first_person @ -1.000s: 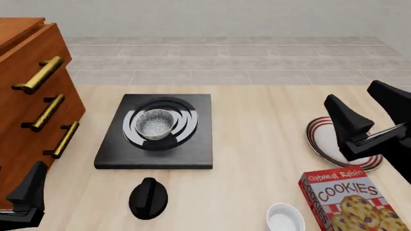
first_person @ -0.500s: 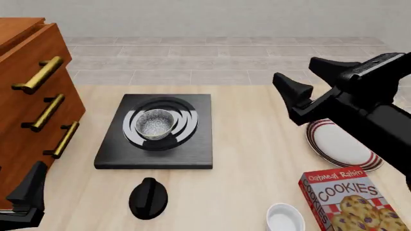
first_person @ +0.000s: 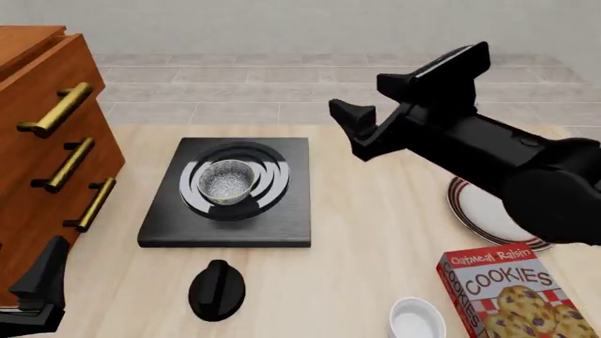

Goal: Pick the akita bowl on the stove and place it on the plate.

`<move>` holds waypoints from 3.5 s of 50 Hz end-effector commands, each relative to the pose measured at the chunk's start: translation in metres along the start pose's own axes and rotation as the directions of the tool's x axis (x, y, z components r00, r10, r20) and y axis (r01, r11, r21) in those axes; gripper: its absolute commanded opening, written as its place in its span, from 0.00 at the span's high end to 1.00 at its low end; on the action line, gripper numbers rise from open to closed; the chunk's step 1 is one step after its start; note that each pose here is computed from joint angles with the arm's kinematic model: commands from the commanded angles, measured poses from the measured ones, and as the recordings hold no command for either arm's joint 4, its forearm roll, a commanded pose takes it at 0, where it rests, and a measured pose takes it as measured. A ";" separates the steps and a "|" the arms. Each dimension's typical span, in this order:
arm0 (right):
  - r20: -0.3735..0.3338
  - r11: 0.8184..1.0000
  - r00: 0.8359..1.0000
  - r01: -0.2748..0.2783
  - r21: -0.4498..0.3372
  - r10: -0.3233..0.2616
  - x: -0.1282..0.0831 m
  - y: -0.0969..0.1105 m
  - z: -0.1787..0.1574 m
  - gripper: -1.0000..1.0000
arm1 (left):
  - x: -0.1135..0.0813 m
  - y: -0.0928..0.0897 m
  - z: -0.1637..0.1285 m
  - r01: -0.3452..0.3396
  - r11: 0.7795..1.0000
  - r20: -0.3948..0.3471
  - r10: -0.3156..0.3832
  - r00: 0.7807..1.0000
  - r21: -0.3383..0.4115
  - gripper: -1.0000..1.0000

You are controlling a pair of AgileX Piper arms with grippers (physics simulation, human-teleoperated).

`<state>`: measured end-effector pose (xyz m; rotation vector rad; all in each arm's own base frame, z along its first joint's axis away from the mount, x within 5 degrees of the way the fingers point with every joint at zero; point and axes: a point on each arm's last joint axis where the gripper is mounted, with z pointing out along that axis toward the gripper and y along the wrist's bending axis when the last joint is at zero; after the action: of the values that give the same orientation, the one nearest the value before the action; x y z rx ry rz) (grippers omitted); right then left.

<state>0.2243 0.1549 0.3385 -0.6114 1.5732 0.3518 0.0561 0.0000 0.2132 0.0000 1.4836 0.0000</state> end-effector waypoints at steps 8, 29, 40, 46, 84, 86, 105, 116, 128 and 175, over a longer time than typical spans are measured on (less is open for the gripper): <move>-0.088 0.996 0.996 -0.013 -0.085 0.005 0.002 0.025 0.050 0.00 | 0.000 0.000 0.000 0.000 1.000 0.000 0.000 1.000 0.000 0.00; -0.196 0.992 0.981 -0.034 -0.121 0.010 0.015 0.040 0.098 0.00 | 0.000 0.000 0.000 0.000 1.000 0.000 0.000 1.000 0.000 0.00; -0.206 0.990 0.978 -0.045 -0.134 0.017 0.014 0.048 0.114 0.00 | 0.000 0.000 0.000 0.000 1.000 0.000 0.000 1.000 0.000 0.00; -0.218 0.988 0.976 -0.052 -0.143 0.020 0.015 0.053 0.122 0.00 | 0.000 0.000 0.000 0.000 1.000 0.000 0.000 1.000 0.000 0.00; -0.295 0.990 0.954 -0.089 -0.105 0.054 0.050 0.049 0.174 0.00 | 0.000 0.000 0.000 0.000 1.000 0.000 0.000 1.000 0.000 0.00; -0.299 0.990 0.952 -0.092 -0.106 0.057 0.053 0.050 0.176 0.00 | 0.000 0.000 0.000 0.000 1.000 0.000 0.000 1.000 0.000 0.00; -0.321 0.989 0.944 -0.112 -0.096 0.076 0.070 0.051 0.187 0.00 | 0.000 0.000 0.000 0.000 1.000 0.000 0.000 1.000 0.000 0.00; -0.333 0.990 0.940 -0.111 -0.092 0.074 0.080 0.051 0.192 0.00 | 0.000 0.000 0.000 0.000 1.000 0.000 0.000 1.000 0.000 0.00; -0.348 0.988 0.934 -0.120 -0.102 0.077 0.089 0.059 0.196 0.00 | 0.000 0.000 0.000 0.000 1.000 0.000 0.000 1.000 0.000 0.00; -0.398 0.984 0.914 -0.136 -0.113 0.081 0.122 0.075 0.222 0.00 | 0.000 0.000 0.000 0.000 1.000 0.000 0.000 1.000 0.000 0.00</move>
<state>0.3612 0.3160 0.1927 -0.7301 1.9760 0.4433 0.0561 0.0000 0.2132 0.0000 1.4836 0.0000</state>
